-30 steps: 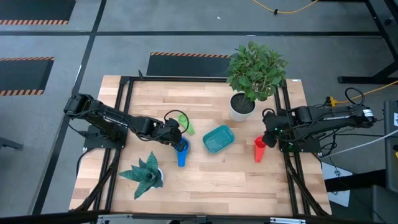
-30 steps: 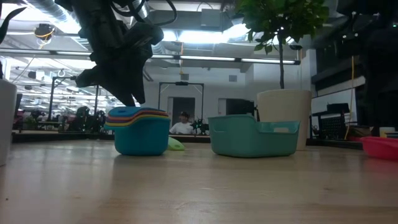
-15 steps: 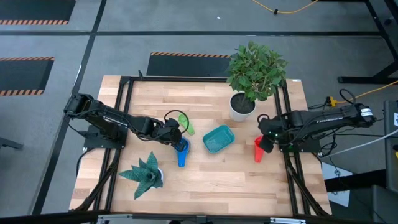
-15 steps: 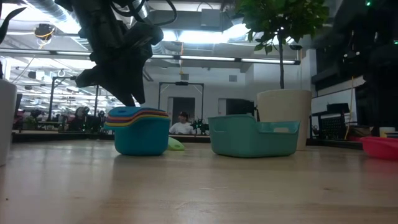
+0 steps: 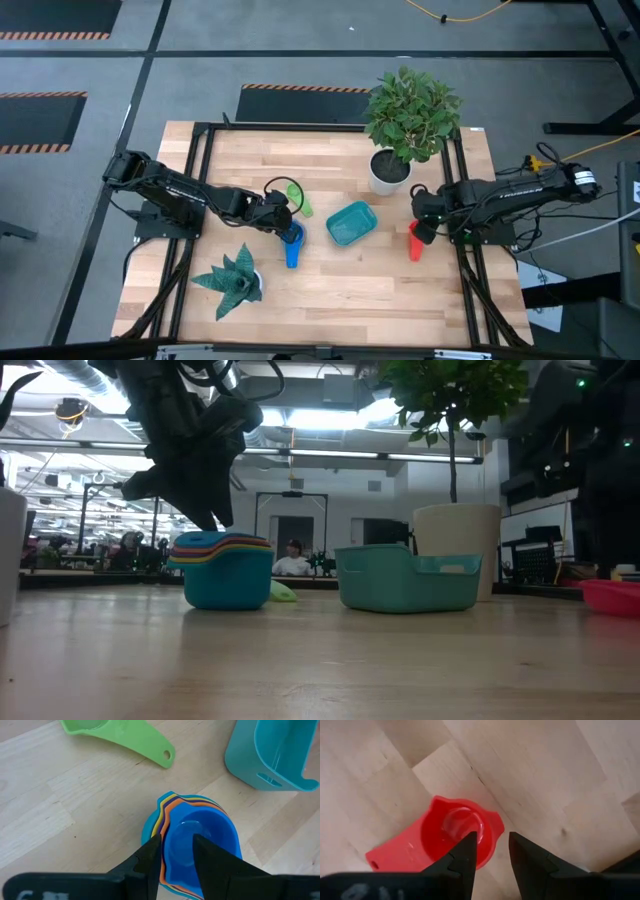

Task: Nest measuring cups in basket
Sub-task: Stack the red measuring cup on top of the blue measuring cup

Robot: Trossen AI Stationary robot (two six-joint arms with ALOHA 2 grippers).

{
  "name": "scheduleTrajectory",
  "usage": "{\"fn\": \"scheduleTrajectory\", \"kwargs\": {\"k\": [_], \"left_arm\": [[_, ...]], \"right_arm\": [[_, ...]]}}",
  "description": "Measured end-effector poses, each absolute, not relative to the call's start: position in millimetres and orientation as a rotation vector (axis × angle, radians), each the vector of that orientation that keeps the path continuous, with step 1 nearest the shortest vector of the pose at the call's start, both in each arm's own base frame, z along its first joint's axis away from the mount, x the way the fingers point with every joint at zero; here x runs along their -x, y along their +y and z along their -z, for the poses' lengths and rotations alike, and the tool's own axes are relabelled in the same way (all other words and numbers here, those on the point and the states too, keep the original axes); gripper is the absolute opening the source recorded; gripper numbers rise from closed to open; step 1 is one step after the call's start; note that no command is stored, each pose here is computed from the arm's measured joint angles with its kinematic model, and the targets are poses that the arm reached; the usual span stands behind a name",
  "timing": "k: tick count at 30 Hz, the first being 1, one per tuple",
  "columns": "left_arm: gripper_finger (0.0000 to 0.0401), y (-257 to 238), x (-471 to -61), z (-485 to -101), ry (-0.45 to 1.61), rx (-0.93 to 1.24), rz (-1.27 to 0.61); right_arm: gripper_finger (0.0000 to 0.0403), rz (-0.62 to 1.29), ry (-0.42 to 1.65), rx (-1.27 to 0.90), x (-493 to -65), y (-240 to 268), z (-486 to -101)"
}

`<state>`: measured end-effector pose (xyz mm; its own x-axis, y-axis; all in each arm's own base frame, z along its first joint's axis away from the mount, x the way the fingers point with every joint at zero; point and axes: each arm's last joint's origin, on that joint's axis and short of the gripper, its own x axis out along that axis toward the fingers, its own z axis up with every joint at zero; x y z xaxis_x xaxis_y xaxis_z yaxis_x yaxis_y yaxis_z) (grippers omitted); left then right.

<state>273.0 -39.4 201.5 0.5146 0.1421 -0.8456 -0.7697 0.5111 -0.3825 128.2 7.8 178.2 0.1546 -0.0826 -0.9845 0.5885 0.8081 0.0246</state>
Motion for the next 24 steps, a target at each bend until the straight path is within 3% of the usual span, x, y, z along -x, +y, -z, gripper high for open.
{"fn": "scheduleTrajectory", "kwargs": {"k": [24], "left_arm": [[0.0104,-39.4,-273.1,-201.5,0.855,0.86,-0.637]], "right_arm": [[0.0118,0.561,1.509,-0.401,-147.3,9.3,-150.8]]}}
